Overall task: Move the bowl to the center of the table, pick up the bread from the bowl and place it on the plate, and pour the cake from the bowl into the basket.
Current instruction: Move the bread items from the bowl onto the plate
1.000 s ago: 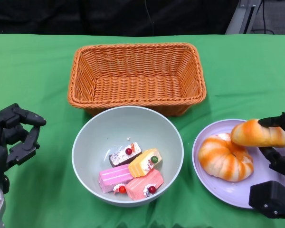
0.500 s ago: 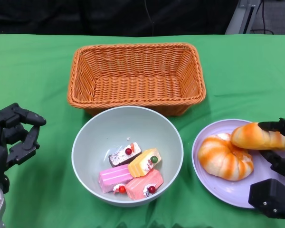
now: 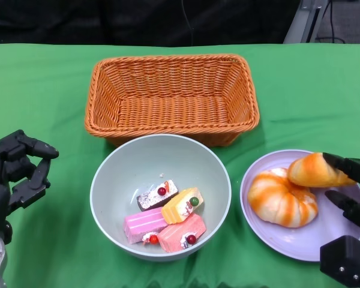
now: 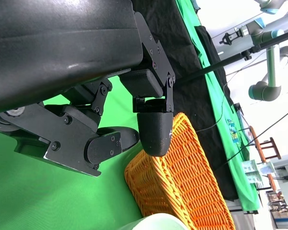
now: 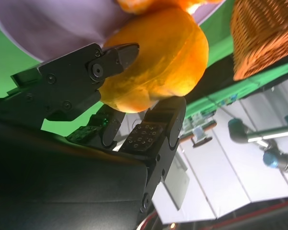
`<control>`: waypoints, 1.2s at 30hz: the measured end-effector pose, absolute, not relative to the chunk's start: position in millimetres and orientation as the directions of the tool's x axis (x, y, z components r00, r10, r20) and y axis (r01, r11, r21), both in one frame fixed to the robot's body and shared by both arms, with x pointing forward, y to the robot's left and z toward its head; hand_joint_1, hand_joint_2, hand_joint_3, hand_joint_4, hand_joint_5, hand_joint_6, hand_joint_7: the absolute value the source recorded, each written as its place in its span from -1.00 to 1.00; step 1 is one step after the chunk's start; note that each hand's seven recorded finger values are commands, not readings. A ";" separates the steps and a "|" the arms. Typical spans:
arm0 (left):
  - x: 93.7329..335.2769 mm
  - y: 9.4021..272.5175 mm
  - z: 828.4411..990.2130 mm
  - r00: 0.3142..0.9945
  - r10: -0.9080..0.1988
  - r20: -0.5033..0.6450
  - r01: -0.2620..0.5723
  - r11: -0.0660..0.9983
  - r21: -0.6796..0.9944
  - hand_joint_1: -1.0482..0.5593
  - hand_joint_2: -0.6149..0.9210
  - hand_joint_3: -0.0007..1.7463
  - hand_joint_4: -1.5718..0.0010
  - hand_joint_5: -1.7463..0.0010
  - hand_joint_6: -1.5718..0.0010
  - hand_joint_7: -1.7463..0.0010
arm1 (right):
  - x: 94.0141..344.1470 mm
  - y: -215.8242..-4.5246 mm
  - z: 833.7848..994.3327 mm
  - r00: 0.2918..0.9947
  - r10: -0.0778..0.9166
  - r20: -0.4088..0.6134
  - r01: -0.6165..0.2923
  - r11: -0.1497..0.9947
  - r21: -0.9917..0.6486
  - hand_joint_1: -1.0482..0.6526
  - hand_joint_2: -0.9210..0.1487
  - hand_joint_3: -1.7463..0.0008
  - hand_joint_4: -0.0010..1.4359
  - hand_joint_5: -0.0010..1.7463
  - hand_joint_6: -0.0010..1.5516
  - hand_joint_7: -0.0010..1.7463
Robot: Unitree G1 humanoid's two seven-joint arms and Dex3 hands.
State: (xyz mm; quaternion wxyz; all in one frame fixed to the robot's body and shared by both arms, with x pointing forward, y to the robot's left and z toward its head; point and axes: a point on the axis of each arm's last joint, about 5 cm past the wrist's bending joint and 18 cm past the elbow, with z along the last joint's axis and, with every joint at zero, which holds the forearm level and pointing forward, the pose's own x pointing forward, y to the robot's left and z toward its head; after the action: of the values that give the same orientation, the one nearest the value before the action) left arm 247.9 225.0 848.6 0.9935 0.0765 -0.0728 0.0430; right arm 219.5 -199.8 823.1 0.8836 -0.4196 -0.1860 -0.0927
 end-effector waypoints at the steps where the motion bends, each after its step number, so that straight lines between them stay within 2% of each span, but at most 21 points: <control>1: 247.9 225.0 848.6 0.986 0.074 0.151 -0.097 0.985 0.146 0.20 0.80 -0.18 0.02 -0.90 -0.02 -0.36 | 218.1 -199.4 822.9 0.914 -0.005 0.406 0.317 0.634 -0.705 -0.12 -0.69 0.88 -0.14 -0.77 0.07 -1.00; 4: 247.9 225.0 848.6 0.986 0.074 0.152 -0.096 0.985 0.146 0.21 0.81 -0.18 0.01 -0.91 -0.02 -0.36 | 215.7 -198.3 822.7 0.914 0.000 0.407 0.312 0.639 -0.702 -0.13 -0.70 0.88 -0.16 -0.80 0.04 -1.00; 11: 248.0 224.6 848.5 0.986 0.073 0.151 -0.095 0.984 0.149 0.20 0.80 -0.18 0.00 -0.89 -0.03 -0.36 | 213.2 -198.0 823.3 0.911 -0.004 0.412 0.316 0.649 -0.692 -0.11 -0.71 0.86 -0.34 -0.90 -0.18 -1.00; 22: 248.0 224.2 848.5 0.986 0.070 0.150 -0.093 0.984 0.151 0.21 0.81 -0.20 0.02 -0.91 -0.02 -0.37 | 213.0 -193.5 824.4 0.891 -0.018 0.453 0.350 0.663 -0.662 -0.14 -0.69 0.80 -0.47 -0.97 -0.30 -1.00; 31: 248.1 224.0 848.4 0.986 0.067 0.150 -0.090 0.984 0.152 0.21 0.80 -0.21 0.02 -0.91 -0.02 -0.36 | 212.7 -192.0 825.9 0.884 -0.019 0.467 0.357 0.672 -0.649 -0.17 -0.65 0.72 -0.48 -0.97 -0.38 -1.00; 32: 248.1 223.9 848.4 0.987 0.066 0.150 -0.089 0.984 0.153 0.20 0.80 -0.21 0.02 -0.90 -0.02 -0.36 | 212.6 -191.6 826.6 0.883 -0.017 0.470 0.357 0.674 -0.646 -0.19 -0.65 0.71 -0.47 -0.97 -0.38 -1.00; 36: 248.3 223.0 848.3 0.987 0.056 0.148 -0.080 0.984 0.160 0.20 0.80 -0.20 0.00 -0.90 -0.03 -0.36 | 212.5 -190.4 829.8 0.873 -0.013 0.487 0.360 0.692 -0.626 -0.31 -0.49 0.42 -0.41 -0.94 -0.38 -1.00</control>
State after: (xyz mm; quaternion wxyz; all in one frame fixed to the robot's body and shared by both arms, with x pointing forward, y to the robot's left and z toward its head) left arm 248.3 223.0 848.3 0.9934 0.0828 -0.0715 0.0343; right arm 212.5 -190.4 829.8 0.8907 -0.3785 -0.2292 -0.1047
